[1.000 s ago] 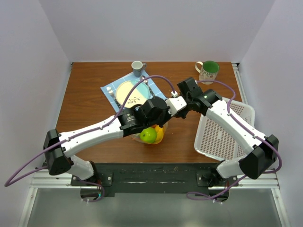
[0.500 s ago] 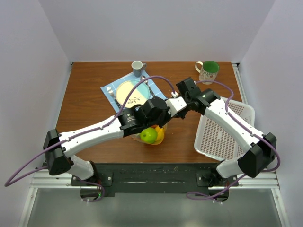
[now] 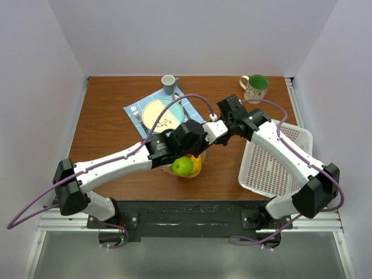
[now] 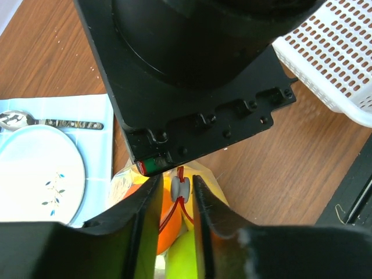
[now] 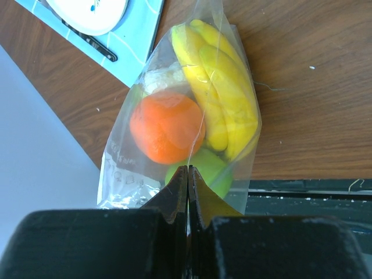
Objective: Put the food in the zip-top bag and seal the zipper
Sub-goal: Adjust the zipper food storage bag at the center of the board.
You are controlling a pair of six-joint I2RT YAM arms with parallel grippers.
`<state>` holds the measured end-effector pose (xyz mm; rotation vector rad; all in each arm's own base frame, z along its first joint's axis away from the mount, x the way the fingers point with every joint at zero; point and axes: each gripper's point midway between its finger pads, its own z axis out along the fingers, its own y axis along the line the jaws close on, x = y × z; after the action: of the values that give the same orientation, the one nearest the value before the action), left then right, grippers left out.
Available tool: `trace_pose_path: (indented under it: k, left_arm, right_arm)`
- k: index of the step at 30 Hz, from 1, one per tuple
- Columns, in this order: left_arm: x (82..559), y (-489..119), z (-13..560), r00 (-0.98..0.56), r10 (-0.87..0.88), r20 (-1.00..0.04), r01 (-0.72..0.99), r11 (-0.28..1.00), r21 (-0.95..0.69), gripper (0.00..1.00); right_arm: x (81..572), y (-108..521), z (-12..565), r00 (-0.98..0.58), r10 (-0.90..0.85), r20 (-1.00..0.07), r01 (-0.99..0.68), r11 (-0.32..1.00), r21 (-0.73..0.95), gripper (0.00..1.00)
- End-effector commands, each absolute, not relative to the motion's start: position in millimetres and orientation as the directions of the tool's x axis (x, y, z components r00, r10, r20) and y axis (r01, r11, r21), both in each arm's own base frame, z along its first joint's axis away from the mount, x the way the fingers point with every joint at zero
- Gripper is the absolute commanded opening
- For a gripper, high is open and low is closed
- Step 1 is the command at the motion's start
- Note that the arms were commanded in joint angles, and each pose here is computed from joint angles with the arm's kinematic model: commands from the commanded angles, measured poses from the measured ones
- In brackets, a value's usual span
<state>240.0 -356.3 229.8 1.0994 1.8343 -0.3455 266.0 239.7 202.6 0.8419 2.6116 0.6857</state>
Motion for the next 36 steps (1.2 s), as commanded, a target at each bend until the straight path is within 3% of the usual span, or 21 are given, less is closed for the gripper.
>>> trace_pose_path:
  k: [1,8,25,26,27,28,30,36]
  left_arm:
    - [245.7,-360.6,240.8,-0.131,0.508,-0.851,0.797,0.564,0.214,0.25]
    - [241.4,-359.1,235.3,-0.164,0.490,-0.856,0.798,0.577,0.178,0.08]
    - [231.4,-346.1,235.8,-0.182,0.445,-0.877,0.791,0.595,0.138,0.05]
    - [233.5,-346.7,234.0,-0.182,0.450,-0.874,0.789,0.598,0.144,0.04]
    - [234.5,-348.1,235.7,-0.177,0.447,-0.877,0.789,0.597,0.146,0.03]
    - [235.3,-349.3,236.3,-0.169,0.452,-0.876,0.791,0.592,0.153,0.03]
    - [235.6,-353.4,236.8,-0.161,0.447,-0.880,0.797,0.584,0.151,0.03]
    - [238.0,-361.1,243.1,-0.141,0.433,-0.890,0.804,0.574,0.152,0.02]
  right_arm:
    - [271.1,240.8,214.9,-0.762,0.632,-0.145,0.462,0.686,0.562,0.00]
    - [281.0,225.6,222.0,-0.728,0.670,-0.145,0.491,0.658,0.571,0.00]
    - [291.2,206.0,214.2,-0.717,0.691,-0.089,0.522,0.617,0.589,0.00]
    - [287.3,204.9,217.1,-0.715,0.694,-0.086,0.522,0.611,0.596,0.05]
    - [280.7,205.1,206.5,-0.714,0.698,-0.059,0.541,0.603,0.587,0.24]
    - [279.4,213.3,210.0,-0.726,0.687,-0.026,0.524,0.578,0.626,0.32]
    - [274.9,217.3,207.7,-0.720,0.694,0.010,0.534,0.544,0.648,0.41]
    - [266.7,224.2,207.3,-0.729,0.680,0.079,0.559,0.524,0.642,0.42]
